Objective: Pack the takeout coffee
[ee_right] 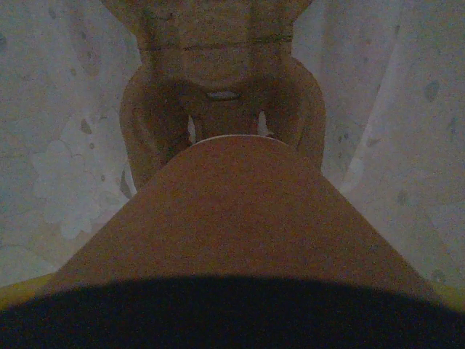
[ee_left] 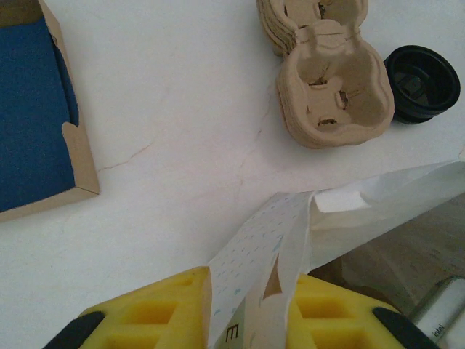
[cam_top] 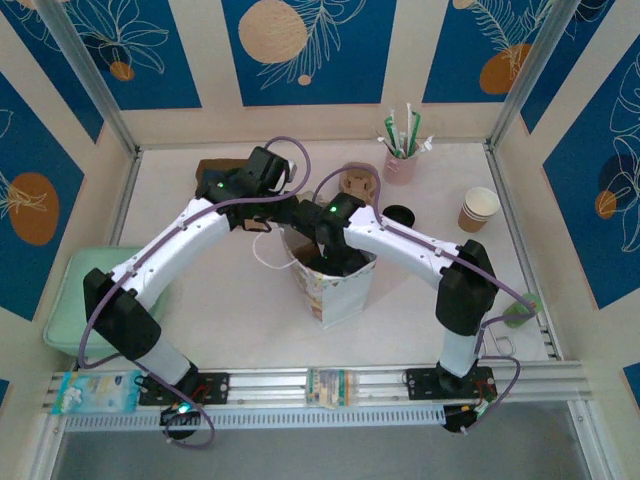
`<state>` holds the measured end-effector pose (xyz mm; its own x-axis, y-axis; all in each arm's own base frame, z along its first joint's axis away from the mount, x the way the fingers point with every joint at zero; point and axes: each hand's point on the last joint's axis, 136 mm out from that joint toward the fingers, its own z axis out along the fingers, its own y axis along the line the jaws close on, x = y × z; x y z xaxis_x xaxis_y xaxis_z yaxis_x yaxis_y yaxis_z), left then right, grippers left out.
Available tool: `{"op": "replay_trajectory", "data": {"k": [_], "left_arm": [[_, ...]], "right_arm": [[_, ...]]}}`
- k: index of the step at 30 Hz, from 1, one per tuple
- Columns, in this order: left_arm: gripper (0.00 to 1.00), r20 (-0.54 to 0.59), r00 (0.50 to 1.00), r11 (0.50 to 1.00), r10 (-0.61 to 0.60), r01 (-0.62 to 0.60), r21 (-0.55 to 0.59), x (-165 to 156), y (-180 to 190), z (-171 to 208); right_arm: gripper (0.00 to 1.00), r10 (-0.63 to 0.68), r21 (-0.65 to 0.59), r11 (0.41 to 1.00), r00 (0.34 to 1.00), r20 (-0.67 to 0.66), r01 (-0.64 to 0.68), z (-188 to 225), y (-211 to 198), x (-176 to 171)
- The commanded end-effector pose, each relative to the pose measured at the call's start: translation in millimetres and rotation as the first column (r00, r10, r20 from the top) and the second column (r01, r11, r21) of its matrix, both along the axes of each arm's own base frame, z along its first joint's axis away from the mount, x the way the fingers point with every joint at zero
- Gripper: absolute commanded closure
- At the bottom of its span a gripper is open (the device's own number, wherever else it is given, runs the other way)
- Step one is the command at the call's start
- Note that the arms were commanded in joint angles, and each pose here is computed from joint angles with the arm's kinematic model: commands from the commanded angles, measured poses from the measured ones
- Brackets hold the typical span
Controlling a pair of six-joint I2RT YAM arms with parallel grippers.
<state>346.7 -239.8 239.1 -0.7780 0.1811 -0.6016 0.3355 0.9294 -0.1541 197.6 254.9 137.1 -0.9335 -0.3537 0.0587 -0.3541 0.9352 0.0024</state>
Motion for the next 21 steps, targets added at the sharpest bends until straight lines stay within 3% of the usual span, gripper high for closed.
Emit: {"op": "replay_trajectory", "data": {"k": [1,21], "left_arm": [[0.73,0.003,1.000,1.000,0.004,-0.004,0.011,0,4,5],[0.73,0.002,1.000,1.000,0.002,-0.002,0.009,1,2,4]], "right_arm": [[0.63,-0.017,-0.015,1.000,0.999,-0.034,0.016,-4,-3,-5],[0.63,-0.026,0.019,0.999,0.999,-0.035,0.026,-16,2,-2]]}}
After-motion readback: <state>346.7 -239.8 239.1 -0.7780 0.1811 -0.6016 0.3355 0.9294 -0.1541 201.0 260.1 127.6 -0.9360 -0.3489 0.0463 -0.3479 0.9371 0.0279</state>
